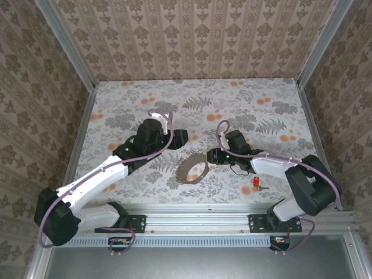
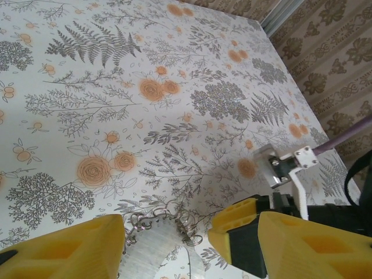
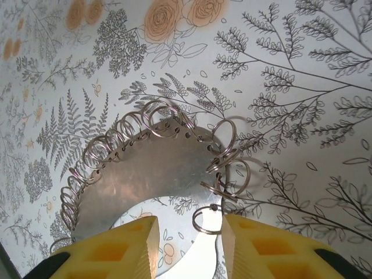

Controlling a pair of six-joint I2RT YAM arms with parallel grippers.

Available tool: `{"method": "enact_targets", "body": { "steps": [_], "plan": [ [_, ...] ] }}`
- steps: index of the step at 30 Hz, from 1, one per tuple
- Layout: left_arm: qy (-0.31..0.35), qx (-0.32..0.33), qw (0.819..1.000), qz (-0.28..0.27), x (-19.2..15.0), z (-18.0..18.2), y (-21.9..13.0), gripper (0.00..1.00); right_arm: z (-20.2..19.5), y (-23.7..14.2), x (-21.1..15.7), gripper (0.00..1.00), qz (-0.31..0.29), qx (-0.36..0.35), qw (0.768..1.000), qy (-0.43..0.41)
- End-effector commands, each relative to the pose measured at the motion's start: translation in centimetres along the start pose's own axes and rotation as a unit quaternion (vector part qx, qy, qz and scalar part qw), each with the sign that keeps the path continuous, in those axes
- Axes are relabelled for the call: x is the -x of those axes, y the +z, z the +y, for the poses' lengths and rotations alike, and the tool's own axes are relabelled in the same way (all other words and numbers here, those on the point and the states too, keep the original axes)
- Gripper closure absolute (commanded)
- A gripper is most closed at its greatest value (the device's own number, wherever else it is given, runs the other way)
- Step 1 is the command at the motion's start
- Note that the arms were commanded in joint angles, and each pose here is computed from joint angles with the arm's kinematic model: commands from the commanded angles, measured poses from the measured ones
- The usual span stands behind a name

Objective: Put the keys on the keyring

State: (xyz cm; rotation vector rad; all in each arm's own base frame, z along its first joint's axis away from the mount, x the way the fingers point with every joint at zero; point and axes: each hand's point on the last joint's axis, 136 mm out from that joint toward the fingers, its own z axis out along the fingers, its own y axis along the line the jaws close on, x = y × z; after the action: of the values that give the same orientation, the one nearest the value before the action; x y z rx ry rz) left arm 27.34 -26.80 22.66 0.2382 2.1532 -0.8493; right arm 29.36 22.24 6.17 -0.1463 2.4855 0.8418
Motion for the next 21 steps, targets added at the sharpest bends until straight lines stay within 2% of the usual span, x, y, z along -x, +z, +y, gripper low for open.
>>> {"method": "enact_targets", "body": {
  "steps": [1, 11, 21],
  "plan": [
    [0.009, -0.015, 1.000, -0.018, 1.3, -0.9, -0.2, 0.35, -1.3, -0.7, -1.1, 0.64, 0.027, -0.039, 0.999, -0.005],
    [0.007, -0.010, 1.000, -0.014, 1.1, -0.6, -0.2, 0.35, -1.5, 0.3, -2.3, 0.59, 0.057, -0.033, 0.998, -0.005],
    [0.009, -0.010, 1.000, -0.012, 1.1, -0.7, 0.0, 0.34, -0.6, 2.2, -1.1, 0.58, 0.060, -0.017, 0.998, -0.013]
  ]
}}
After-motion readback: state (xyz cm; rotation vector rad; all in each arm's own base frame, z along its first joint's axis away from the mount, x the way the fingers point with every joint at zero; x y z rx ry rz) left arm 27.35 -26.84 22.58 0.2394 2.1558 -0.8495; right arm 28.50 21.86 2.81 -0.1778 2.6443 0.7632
